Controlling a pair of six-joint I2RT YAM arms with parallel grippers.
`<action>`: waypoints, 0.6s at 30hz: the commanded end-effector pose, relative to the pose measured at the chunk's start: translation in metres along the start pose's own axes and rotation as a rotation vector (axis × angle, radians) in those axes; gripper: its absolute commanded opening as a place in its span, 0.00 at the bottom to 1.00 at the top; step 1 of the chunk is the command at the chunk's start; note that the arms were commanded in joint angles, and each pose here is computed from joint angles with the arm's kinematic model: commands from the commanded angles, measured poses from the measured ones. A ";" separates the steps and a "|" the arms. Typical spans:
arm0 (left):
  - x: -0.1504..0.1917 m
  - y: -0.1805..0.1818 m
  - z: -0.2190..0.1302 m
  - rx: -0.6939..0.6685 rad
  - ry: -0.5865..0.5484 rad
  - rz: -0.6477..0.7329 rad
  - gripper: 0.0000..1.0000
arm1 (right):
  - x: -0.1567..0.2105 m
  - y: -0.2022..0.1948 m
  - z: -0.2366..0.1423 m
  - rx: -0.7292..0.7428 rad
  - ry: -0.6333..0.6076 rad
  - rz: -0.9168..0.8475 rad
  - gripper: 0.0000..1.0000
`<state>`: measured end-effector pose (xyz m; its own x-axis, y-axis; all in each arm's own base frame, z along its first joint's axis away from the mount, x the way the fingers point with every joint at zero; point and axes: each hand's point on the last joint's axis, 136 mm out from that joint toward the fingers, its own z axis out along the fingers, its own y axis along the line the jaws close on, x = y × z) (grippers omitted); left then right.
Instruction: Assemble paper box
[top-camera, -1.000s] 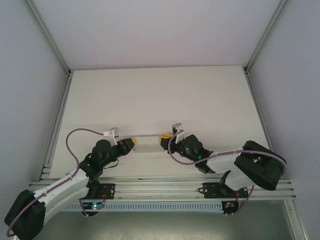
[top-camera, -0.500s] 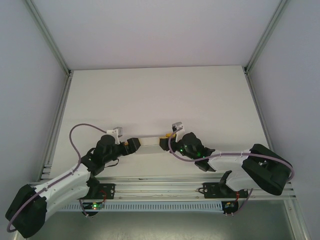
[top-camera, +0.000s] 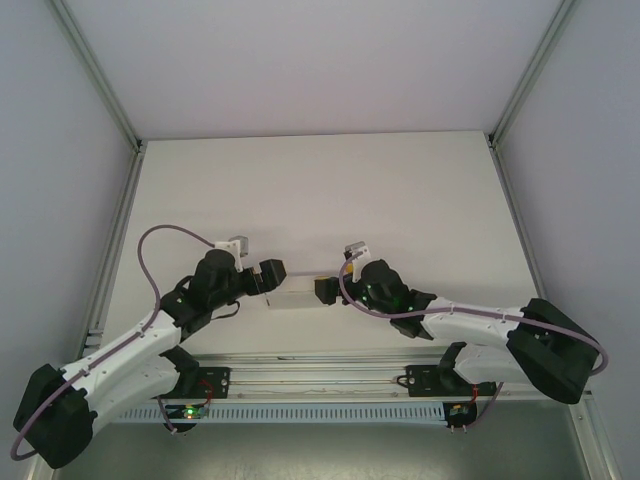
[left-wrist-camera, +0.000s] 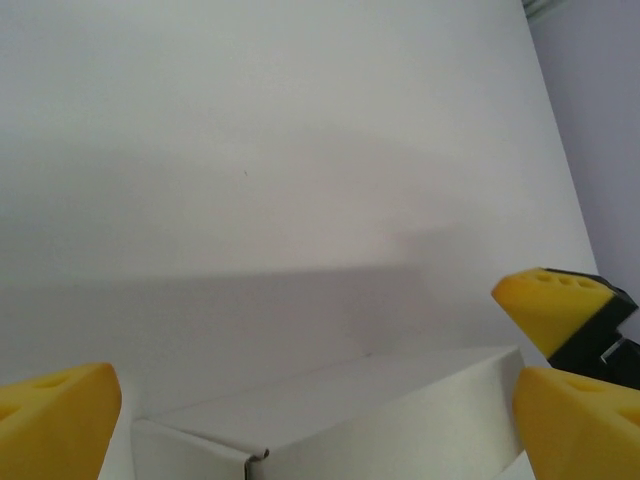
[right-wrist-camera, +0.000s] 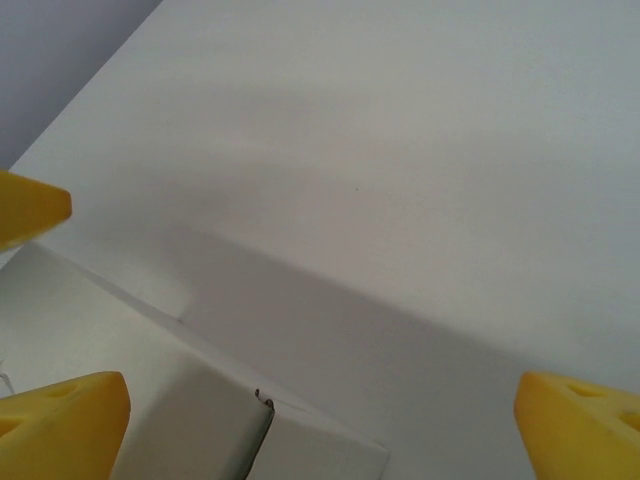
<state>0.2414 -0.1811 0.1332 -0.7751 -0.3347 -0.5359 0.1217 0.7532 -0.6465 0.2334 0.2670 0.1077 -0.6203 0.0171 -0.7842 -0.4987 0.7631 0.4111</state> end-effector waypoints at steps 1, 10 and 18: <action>-0.019 0.009 -0.011 -0.125 -0.030 0.052 1.00 | -0.032 0.006 -0.009 0.015 -0.061 -0.063 0.98; -0.066 0.021 -0.038 -0.402 -0.110 0.099 1.00 | -0.010 0.082 -0.031 -0.417 0.158 -0.745 0.98; -0.070 0.024 -0.030 -0.443 -0.095 0.120 1.00 | 0.008 0.078 -0.007 -0.493 0.420 -1.107 0.98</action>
<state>0.2797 -0.1362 0.1749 -0.7083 -0.2915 -0.6429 -0.0551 0.9308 -0.3613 0.2060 0.3291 0.1582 0.0154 -0.6558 -0.7548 -0.9792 0.1427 -0.1439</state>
